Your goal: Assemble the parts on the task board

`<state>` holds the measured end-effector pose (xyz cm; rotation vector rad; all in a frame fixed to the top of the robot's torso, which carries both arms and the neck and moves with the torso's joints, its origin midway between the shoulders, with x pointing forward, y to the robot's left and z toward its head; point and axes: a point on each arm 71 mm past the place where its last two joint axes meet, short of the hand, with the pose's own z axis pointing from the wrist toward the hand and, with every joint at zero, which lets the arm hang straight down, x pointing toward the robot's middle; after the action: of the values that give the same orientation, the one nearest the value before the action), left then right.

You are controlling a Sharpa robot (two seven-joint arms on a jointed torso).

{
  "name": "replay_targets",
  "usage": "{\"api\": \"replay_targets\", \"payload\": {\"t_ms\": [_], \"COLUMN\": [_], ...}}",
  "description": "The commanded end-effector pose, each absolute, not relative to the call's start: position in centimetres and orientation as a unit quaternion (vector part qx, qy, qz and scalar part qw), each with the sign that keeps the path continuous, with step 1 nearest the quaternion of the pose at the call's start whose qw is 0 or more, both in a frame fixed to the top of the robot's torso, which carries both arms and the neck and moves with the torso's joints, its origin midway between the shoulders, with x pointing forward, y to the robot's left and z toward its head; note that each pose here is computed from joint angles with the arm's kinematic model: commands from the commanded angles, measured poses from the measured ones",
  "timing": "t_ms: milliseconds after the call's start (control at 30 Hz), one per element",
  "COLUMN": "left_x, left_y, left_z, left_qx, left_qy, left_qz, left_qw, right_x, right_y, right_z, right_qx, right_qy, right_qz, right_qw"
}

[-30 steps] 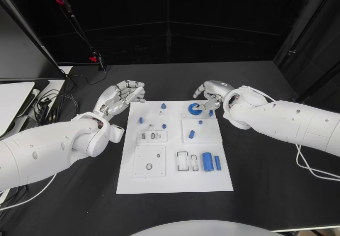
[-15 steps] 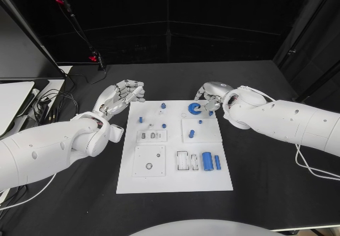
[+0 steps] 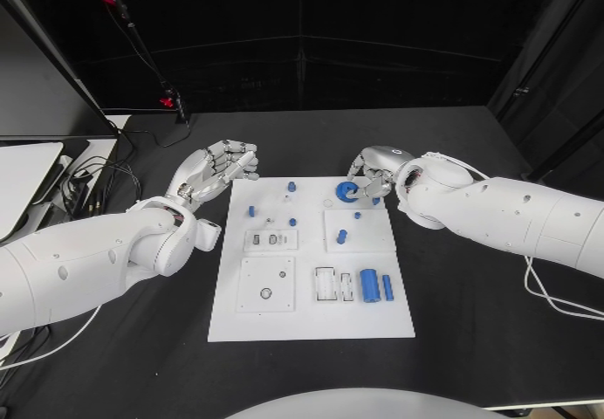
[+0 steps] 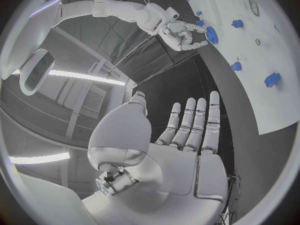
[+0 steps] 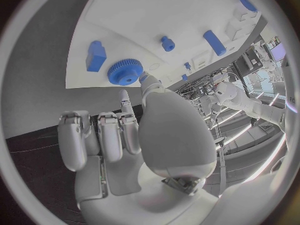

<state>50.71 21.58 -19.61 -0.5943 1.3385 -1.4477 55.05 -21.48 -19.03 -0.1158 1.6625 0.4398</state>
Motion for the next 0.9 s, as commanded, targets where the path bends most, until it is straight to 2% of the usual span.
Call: {"api": "replay_targets", "payload": {"t_ms": [33,900], "left_x": [50.39,50.33], "left_y": [21.35,21.45], "left_z": [-18.85,-18.84], "left_qx": [-0.218,-0.219], "left_qy": [0.526,0.527], "left_qz": [-0.633,-0.633], "left_qw": [0.524,0.523], "right_x": [55.14,55.45], "right_y": [-21.51,-20.65], "right_z": [-19.19,-19.63], "right_qx": [-0.052,-0.048], "right_qy": [0.740,0.748], "right_qz": [0.180,0.168], "right_qw": [0.646,0.640]}}
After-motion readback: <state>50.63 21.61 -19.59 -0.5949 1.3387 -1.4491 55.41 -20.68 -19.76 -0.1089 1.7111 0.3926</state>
